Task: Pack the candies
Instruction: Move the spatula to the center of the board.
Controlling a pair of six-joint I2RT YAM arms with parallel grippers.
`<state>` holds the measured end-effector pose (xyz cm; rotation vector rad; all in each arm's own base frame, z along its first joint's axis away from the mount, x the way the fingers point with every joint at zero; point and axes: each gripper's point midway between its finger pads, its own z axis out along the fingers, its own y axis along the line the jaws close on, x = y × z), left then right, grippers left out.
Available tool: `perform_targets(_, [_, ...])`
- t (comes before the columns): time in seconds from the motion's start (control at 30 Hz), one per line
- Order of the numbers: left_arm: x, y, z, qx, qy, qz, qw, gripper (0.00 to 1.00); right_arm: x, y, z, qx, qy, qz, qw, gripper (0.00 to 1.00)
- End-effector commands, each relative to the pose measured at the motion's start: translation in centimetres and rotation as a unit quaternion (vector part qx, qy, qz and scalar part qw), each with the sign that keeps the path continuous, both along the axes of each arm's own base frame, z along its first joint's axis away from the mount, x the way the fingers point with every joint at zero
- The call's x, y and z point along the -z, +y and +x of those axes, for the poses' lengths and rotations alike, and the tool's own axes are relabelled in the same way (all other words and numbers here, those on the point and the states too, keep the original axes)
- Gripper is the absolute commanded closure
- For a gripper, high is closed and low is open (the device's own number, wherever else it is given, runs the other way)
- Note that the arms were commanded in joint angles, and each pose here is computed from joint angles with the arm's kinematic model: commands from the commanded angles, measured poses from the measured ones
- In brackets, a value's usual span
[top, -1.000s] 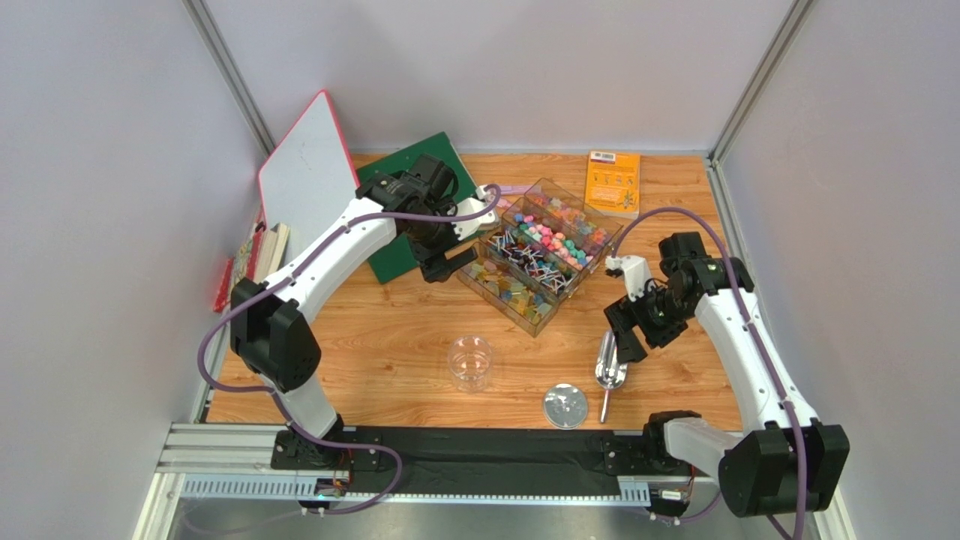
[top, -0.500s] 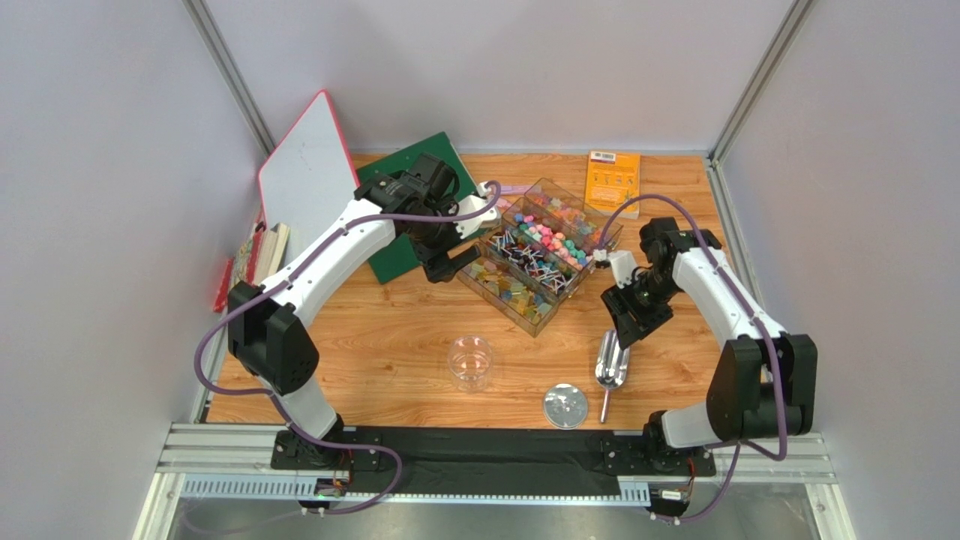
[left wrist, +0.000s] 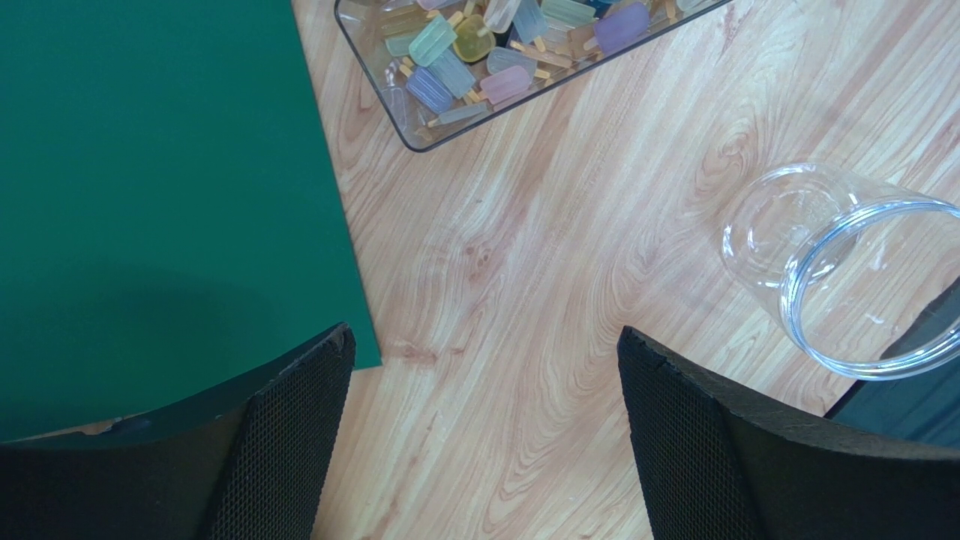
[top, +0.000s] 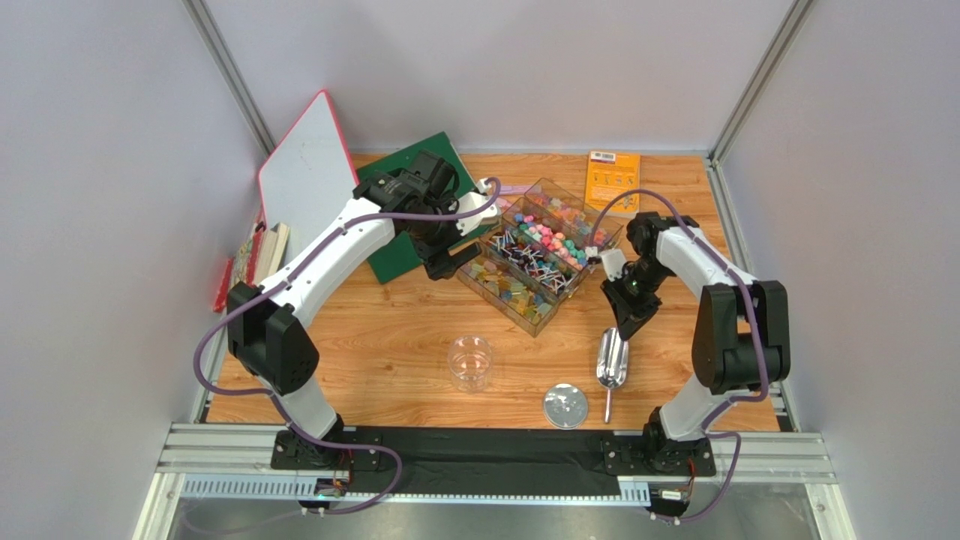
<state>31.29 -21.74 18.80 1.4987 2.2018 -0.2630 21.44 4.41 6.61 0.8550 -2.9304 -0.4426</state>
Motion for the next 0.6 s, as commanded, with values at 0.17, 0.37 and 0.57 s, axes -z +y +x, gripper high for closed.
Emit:
perform_targets(0.17, [-1.2,-0.3,0.6,-0.015,-0.019,-0.007,1.000,0.07,-0.7,-0.1,5.6,-0.021,-0.080,-0.009,0.997,1.00])
perform_targets(0.37, [-1.3,-0.4,1.2,-0.031,-0.027,-0.011,0.999,0.05,-1.3,0.9,8.4,-0.062,-0.110,0.012,0.992,1.00])
perform_targets(0.57, [-2.1,0.0,2.1,-0.065,-0.050,-0.013,0.997,0.04,-1.1,3.5,7.8,-0.149,-0.127,0.043,0.980,1.00])
